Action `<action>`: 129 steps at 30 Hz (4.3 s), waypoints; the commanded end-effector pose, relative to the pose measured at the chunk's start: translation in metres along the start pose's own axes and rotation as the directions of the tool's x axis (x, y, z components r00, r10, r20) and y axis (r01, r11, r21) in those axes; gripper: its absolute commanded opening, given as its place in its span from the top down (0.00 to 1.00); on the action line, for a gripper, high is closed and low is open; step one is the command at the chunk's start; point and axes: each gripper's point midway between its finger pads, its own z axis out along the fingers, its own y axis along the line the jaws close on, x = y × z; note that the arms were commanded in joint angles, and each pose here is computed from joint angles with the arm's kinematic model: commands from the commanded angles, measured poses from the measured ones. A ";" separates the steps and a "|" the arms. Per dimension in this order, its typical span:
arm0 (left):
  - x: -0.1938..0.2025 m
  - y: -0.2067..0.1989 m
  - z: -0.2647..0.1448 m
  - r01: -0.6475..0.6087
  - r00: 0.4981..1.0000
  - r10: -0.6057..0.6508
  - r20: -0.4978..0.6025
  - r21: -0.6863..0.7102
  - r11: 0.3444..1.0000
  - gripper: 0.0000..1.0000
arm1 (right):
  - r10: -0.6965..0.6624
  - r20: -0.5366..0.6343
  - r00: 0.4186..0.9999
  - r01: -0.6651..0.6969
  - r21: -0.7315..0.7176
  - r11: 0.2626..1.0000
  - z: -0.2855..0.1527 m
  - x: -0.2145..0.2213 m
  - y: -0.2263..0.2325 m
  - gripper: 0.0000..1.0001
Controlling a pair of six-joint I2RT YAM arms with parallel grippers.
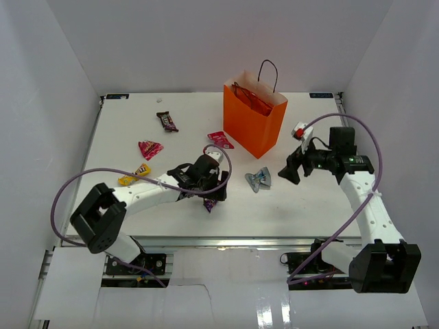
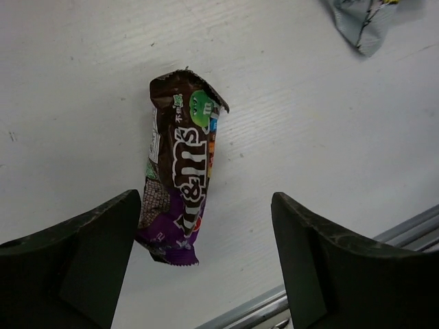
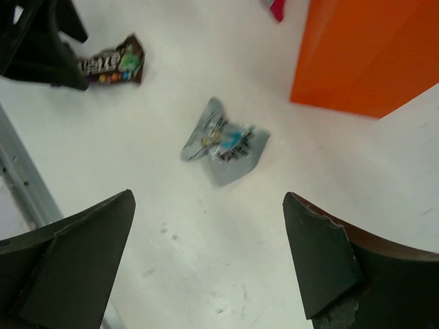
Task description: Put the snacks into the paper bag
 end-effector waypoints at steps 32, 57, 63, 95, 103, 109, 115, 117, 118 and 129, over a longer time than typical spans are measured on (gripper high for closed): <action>-0.051 -0.104 -0.048 -0.055 0.976 -0.070 0.204 0.546 0.836 0.79 | 0.650 -0.109 0.752 -0.659 -0.120 0.742 0.099 -0.024 0.070 0.09; -0.094 -0.114 -0.090 -0.109 0.929 -0.113 0.351 0.556 0.824 0.14 | 0.535 -0.088 0.840 -0.528 -0.362 0.768 0.094 -0.059 0.099 0.92; -0.114 -0.100 -0.139 -0.190 0.855 -0.101 0.508 0.489 0.851 0.02 | 0.166 0.216 0.962 -0.075 -0.376 0.924 0.047 -0.140 0.063 0.92; -0.082 -0.006 -0.120 0.119 0.833 -0.212 0.510 0.210 0.970 0.02 | -0.506 0.339 0.793 0.278 0.537 0.796 0.085 -0.293 -0.136 0.92; -0.081 0.000 -0.119 0.172 0.827 -0.250 0.504 0.196 0.965 0.02 | -0.547 0.234 0.804 0.321 0.603 0.730 0.129 -0.265 -0.158 0.67; -0.076 0.007 -0.115 0.212 0.827 -0.272 0.492 0.176 0.961 0.02 | -0.534 0.260 0.805 0.315 0.576 0.754 0.121 -0.268 -0.147 0.32; -0.078 0.021 -0.117 0.261 0.813 -0.298 0.500 0.145 0.955 0.02 | -0.403 0.390 0.828 0.215 0.442 0.871 0.066 -0.285 -0.110 0.25; -0.078 0.028 -0.117 0.301 0.809 -0.326 0.490 0.131 0.945 0.02 | -0.338 0.418 0.843 0.202 0.337 0.920 0.056 -0.279 -0.095 0.22; -0.076 0.038 -0.115 0.345 0.804 -0.355 0.478 0.113 0.932 0.02 | -0.295 0.393 0.871 0.182 0.299 0.937 0.041 -0.263 -0.096 0.21; -0.111 0.162 -0.110 0.673 0.629 -0.606 0.487 0.048 0.738 0.05 | -0.134 0.143 0.981 0.166 -0.240 0.956 0.015 -0.062 0.022 0.19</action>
